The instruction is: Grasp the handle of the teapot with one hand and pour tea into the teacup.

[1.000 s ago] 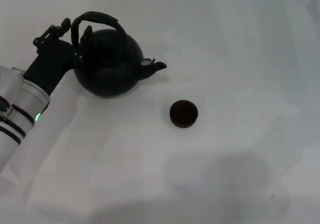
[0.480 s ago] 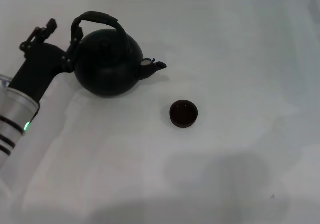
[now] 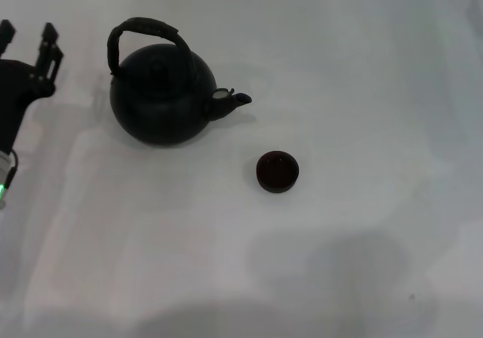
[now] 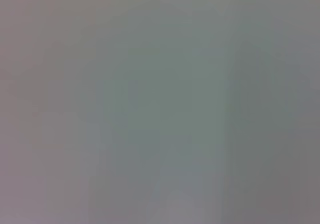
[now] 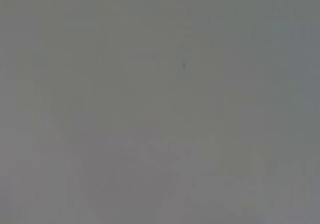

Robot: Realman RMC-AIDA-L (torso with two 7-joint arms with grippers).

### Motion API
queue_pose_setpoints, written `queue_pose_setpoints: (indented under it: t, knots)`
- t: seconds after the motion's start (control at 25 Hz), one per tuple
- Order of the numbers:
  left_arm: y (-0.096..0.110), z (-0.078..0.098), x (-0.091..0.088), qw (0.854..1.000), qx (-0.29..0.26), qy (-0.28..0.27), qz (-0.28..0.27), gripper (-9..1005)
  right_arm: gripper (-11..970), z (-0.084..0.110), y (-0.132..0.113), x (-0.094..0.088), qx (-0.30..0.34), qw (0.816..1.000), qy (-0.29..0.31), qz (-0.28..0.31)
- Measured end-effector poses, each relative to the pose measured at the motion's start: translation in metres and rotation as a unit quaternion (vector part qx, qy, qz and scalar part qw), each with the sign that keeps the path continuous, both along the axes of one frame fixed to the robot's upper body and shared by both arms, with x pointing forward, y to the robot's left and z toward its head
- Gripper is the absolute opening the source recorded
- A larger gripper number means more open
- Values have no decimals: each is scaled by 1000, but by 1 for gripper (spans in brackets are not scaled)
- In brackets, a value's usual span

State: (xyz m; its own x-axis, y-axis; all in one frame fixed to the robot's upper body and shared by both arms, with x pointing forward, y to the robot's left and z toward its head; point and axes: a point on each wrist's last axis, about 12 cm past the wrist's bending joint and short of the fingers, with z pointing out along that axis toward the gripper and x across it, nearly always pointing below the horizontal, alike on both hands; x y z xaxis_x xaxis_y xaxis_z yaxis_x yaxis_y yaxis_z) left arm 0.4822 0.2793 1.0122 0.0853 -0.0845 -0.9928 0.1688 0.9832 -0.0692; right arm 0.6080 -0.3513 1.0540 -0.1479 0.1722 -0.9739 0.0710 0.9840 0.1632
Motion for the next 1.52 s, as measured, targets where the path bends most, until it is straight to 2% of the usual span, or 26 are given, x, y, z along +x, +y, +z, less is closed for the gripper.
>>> queue_pose_setpoints:
  t: [0.28, 0.72, 1.52]
  knots:
    - [21, 1, 3, 997, -30, 1, 69, 607, 864, -3, 5, -6, 5, 1000, -15, 16]
    - [51, 6, 15, 989, -27, -6, 147, 608, 864, -11, 8, -16, 6, 1000, -12, 23]
    - [57, 14, 29, 983, -43, -17, 180, 605, 863, -10, 7, -13, 5, 1000, -10, 21]
